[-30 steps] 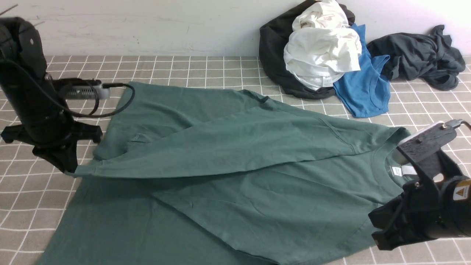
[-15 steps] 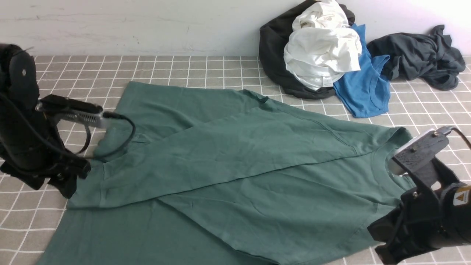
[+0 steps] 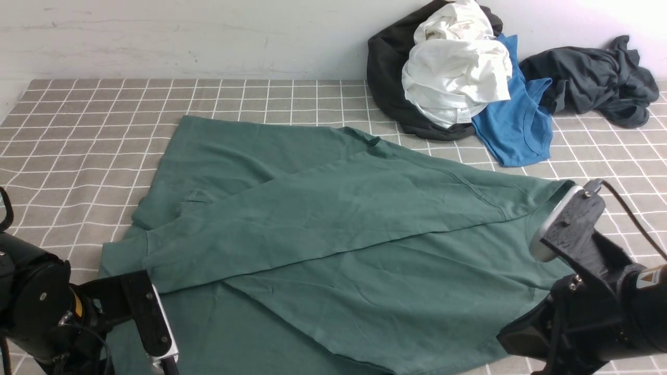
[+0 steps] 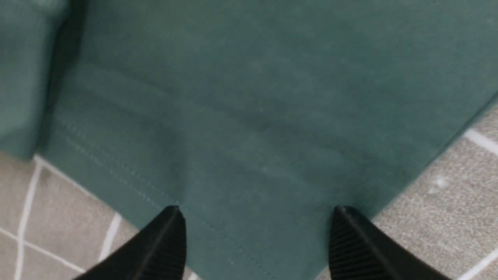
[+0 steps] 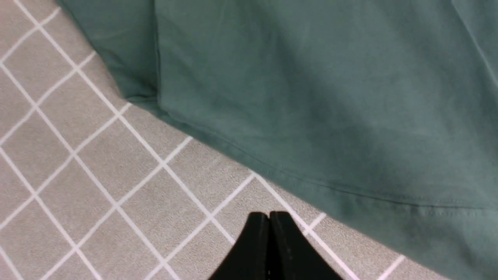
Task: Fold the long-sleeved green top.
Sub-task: Use both arms simultaneously to clamp the lower edge of the clothing fabric
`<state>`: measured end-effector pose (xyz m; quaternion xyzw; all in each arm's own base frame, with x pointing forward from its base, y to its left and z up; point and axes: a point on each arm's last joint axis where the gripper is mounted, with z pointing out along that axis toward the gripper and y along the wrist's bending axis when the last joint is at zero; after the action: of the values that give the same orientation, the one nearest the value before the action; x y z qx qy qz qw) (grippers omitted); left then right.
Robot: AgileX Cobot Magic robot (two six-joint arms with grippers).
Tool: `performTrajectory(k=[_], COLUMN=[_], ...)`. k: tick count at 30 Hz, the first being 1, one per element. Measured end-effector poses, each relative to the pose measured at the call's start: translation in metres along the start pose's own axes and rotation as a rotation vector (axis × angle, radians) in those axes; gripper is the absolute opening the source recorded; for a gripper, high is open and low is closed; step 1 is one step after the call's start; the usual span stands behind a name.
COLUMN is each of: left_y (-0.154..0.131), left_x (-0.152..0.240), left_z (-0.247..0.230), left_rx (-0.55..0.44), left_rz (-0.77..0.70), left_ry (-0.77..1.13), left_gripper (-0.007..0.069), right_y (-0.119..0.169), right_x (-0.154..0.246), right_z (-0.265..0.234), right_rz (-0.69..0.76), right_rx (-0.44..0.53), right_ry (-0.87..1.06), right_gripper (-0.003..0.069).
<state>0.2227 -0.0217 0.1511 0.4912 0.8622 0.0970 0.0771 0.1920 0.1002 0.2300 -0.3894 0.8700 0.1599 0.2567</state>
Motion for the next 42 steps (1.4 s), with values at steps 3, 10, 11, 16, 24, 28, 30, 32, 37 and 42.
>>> performTrajectory(k=[3, 10, 11, 16, 24, 28, 30, 32, 37, 42], left_y=[-0.002, -0.006, -0.007, -0.011, -0.011, -0.012, -0.013, -0.012, -0.009, -0.009], left_x=[-0.003, -0.001, -0.002, -0.004, -0.006, -0.008, -0.009, -0.011, -0.011, -0.005], left_z=[-0.001, -0.002, -0.003, -0.007, 0.004, 0.004, 0.001, -0.007, -0.031, -0.06], left_rx=[-0.001, 0.038, 0.046, 0.057, 0.078, 0.063, 0.04, -0.004, -0.11, -0.186], left_rz=[0.033, 0.076, 0.077, 0.106, 0.142, 0.197, 0.244, 0.269, 0.184, -0.084], left_ry=[-0.005, 0.013, 0.011, -0.003, 0.024, 0.037, 0.038, 0.019, -0.067, -0.164], left_gripper=[0.0459, 0.0459, 0.0459, 0.0456, 0.0321, 0.0187, 0.0083, 0.0023, -0.0005, -0.0007], right_y=[0.001, 0.003, 0.003, 0.004, 0.006, 0.006, 0.006, 0.007, 0.01, 0.004], right_x=[0.0, 0.001, 0.001, 0.0, 0.0, -0.001, -0.001, -0.002, -0.004, -0.019], right_z=[0.0, 0.0, 0.0, 0.0, 0.0, 0.0, 0.0, -0.001, -0.009, -0.018], right_rz=[0.005, -0.008, -0.009, 0.003, 0.018, 0.02, 0.024, 0.031, -0.002, -0.143], right_rx=[-0.009, -0.032, -0.033, -0.041, -0.063, -0.064, -0.066, -0.072, -0.07, -0.002], right_ry=[-0.005, 0.009, 0.008, 0.002, -0.004, -0.005, -0.008, -0.018, -0.063, -0.098], right_gripper=[-0.0007, -0.0007, -0.0007, -0.0007, -0.0007, -0.0007, -0.0007, -0.0007, -0.0007, 0.0015])
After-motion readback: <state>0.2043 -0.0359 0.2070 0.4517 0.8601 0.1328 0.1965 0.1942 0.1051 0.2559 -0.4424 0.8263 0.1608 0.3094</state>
